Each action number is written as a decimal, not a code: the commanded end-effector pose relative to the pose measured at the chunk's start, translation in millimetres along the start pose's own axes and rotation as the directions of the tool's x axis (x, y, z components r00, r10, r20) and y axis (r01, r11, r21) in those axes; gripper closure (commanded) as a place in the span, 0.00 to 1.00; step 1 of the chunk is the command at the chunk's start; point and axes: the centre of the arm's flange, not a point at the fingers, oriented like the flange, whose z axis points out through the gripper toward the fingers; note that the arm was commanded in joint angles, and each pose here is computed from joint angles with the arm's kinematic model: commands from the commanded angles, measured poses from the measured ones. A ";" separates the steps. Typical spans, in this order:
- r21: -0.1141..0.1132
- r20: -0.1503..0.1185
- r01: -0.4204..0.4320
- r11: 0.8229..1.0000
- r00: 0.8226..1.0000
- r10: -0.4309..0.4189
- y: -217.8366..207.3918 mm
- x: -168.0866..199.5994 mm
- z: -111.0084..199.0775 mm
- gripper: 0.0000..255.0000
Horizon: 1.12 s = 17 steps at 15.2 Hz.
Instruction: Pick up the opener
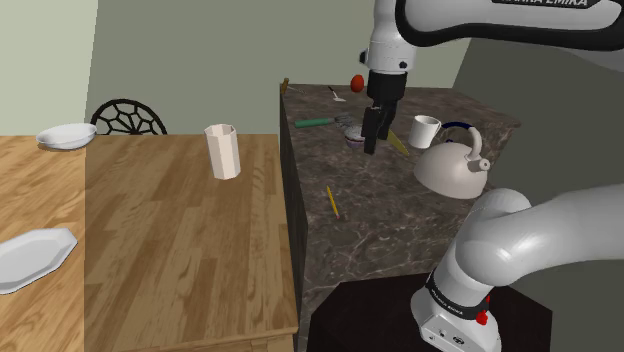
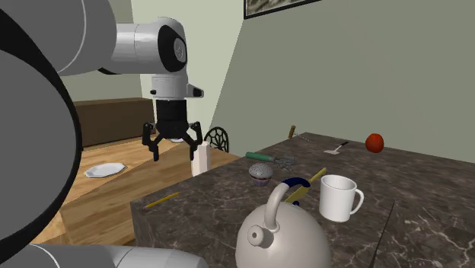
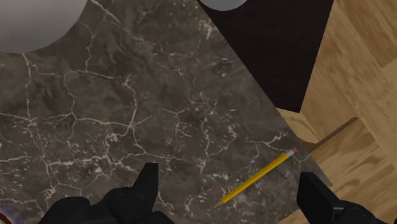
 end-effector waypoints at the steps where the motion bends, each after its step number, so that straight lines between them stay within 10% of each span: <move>1: 0.000 0.000 0.000 1.000 1.000 0.000 0.0 0.0 0.0 0.00; 17: -0.020 0.023 0.309 0.951 0.951 -0.309 172.4 112.2 32.7 0.00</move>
